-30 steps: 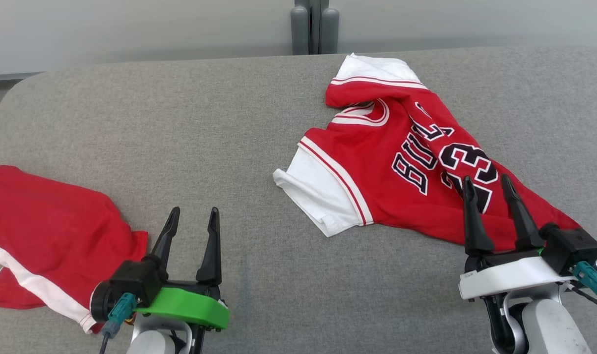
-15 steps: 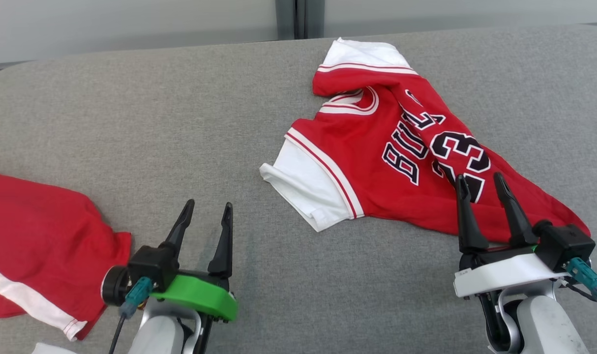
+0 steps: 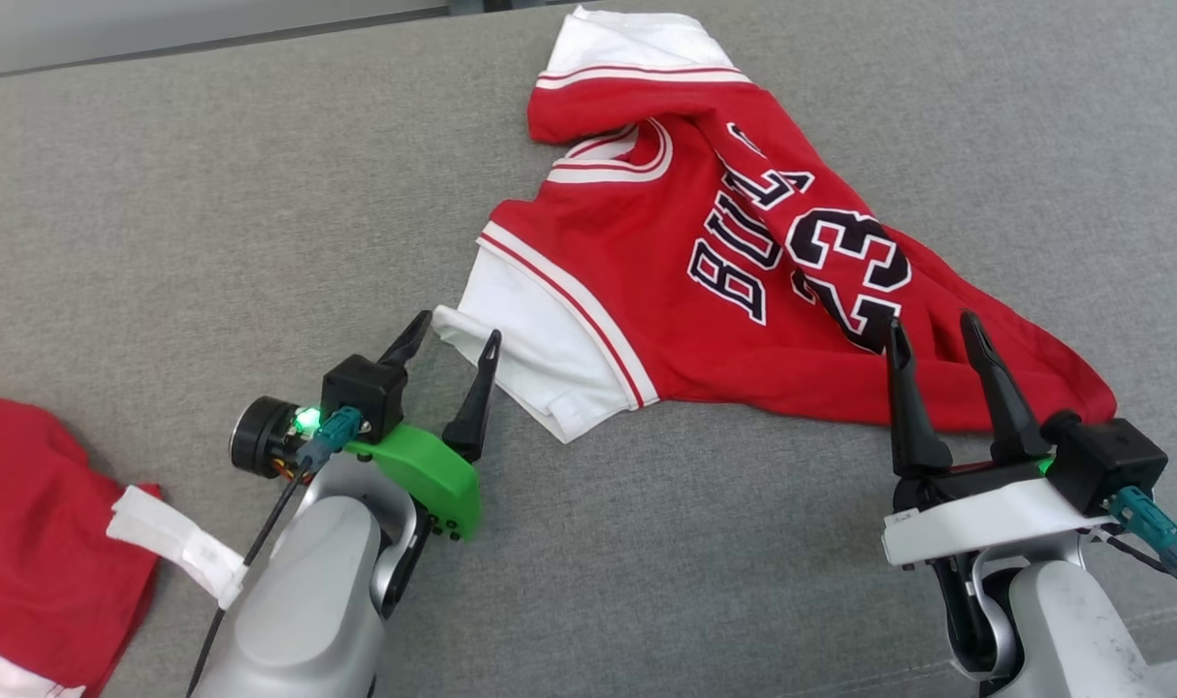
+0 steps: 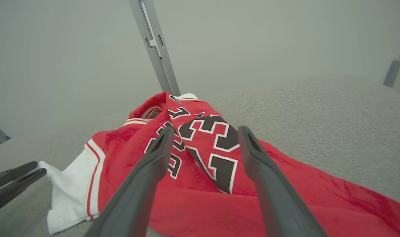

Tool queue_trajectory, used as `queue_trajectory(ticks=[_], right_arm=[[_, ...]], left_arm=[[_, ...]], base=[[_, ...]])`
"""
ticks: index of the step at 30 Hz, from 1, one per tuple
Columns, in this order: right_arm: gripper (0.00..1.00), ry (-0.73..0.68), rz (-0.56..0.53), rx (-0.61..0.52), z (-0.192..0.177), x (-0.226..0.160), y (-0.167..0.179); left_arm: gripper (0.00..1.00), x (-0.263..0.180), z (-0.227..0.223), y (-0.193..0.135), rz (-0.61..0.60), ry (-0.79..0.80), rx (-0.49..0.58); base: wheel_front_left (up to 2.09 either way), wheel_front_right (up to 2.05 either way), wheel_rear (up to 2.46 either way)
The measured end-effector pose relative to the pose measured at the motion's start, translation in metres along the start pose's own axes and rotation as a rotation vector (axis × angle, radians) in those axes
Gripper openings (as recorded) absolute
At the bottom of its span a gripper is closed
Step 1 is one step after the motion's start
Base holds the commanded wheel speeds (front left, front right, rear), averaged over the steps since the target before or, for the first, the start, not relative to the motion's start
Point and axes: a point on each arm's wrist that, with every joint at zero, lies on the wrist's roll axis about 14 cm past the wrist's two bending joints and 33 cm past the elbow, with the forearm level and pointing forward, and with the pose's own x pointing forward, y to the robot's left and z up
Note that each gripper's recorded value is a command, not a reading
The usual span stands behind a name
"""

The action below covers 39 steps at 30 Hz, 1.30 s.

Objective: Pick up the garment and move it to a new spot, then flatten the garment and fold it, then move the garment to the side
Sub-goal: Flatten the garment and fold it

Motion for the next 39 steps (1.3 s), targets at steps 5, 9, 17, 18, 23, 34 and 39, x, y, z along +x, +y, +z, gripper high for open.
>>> queue_trajectory(ticks=[5,9,17,18,23,34,39], right_arm=[[1.00,0.005,-0.021,-0.007,-0.001,-0.002,-0.007],[1.00,0.009,-0.044,-0.011,-0.002,-0.004,-0.015],[1.00,0.014,-0.042,-0.009,-0.003,-0.004,-0.015],[1.00,0.014,-0.042,-0.009,-0.004,-0.004,-0.014],[1.00,0.013,-0.033,-0.014,-0.003,-0.002,-0.012],[1.00,0.004,0.030,-0.009,-0.001,0.002,0.010],[1.00,0.020,0.043,-0.008,-0.005,-0.002,0.015]], left_arm=[[1.00,0.014,-0.017,0.001,-0.024,0.071,0.030],[1.00,0.020,-0.027,0.004,-0.017,0.100,0.032],[0.04,0.024,-0.027,0.004,-0.011,0.097,0.012],[0.00,0.024,-0.025,0.002,-0.015,0.090,0.014],[0.00,0.022,-0.013,0.004,-0.009,0.049,0.028],[0.00,-0.012,0.032,0.059,0.219,-0.105,0.001],[1.00,-0.036,0.009,0.060,0.238,-0.051,-0.018]], base=[[0.00,0.00,0.00],[0.00,0.00,0.00],[0.00,0.00,0.00],[0.00,0.00,0.00],[0.00,0.00,0.00],[0.00,0.00,0.00],[0.00,0.00,0.00]])
